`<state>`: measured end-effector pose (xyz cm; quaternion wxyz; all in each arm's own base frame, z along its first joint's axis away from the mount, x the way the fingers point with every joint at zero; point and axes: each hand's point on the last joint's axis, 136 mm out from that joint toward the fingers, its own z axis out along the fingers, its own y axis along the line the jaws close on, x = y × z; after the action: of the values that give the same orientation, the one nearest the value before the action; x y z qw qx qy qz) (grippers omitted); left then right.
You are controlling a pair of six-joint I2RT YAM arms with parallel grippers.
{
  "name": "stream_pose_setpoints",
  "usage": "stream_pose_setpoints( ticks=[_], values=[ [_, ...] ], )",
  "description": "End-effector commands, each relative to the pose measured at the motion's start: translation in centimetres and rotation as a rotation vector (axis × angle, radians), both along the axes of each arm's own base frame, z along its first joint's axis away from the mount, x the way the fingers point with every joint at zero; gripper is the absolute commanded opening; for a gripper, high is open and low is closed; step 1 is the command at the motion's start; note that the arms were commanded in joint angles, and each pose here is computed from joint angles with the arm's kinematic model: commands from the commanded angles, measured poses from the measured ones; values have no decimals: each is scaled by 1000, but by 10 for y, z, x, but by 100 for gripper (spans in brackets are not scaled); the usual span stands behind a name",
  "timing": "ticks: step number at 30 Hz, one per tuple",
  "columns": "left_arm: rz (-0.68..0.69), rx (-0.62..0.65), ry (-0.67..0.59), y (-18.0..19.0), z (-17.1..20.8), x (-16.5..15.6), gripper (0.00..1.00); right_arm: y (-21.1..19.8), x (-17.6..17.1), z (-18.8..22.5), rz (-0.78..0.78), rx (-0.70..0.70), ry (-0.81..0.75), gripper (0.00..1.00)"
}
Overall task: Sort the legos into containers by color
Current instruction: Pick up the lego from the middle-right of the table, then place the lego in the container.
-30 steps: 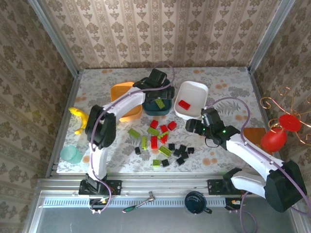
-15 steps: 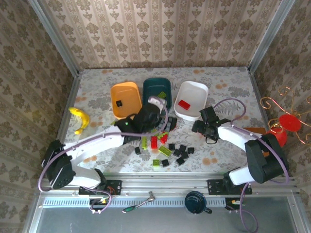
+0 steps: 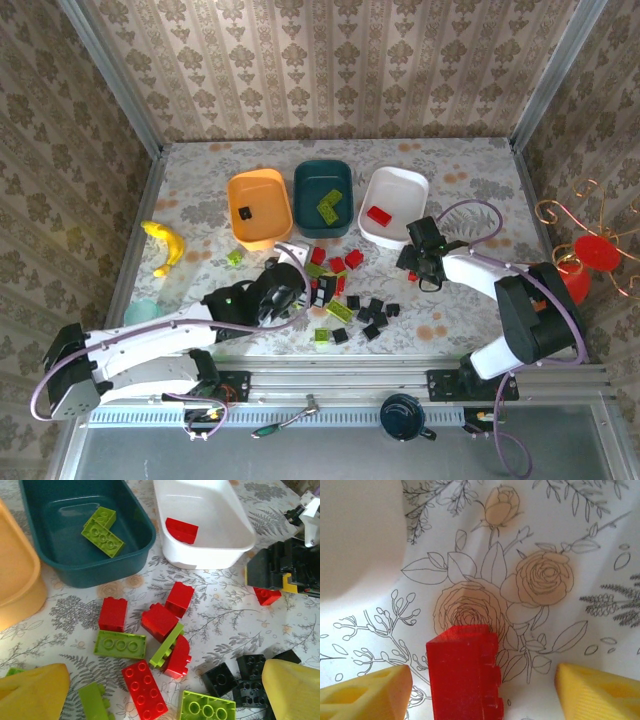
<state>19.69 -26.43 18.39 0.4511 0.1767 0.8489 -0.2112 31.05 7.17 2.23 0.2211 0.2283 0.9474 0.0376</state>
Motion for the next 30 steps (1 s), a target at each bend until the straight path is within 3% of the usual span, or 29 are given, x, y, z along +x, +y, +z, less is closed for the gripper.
stream_pose_setpoints(
  ticks=[1, 5, 9, 13, 17, 27, 30],
  values=[
    [59, -13, 1, 12, 0, 1, 100, 3, -3, 2, 18, -2, -8, 56],
    [94, -14, -6, 22, -1, 2, 100, 10, -5, 14, 79, 4, -36, 33],
    [122, -30, -17, 36, 1, 2, 100, 26, -10, 50, 175, 29, -136, 24],
    [158, -31, -20, 55, 0, -1, 100, 47, -4, 107, 265, 94, -304, 22],
    [200, -26, -14, 73, -4, -3, 100, 51, 32, 139, 281, 46, -352, 21],
    [300, -20, 45, 108, -13, -12, 100, 35, 142, 100, 183, -64, -223, 20],
    [315, 0, 63, 115, -17, -14, 100, 31, 160, 91, 161, -58, -195, 29]
  ],
)
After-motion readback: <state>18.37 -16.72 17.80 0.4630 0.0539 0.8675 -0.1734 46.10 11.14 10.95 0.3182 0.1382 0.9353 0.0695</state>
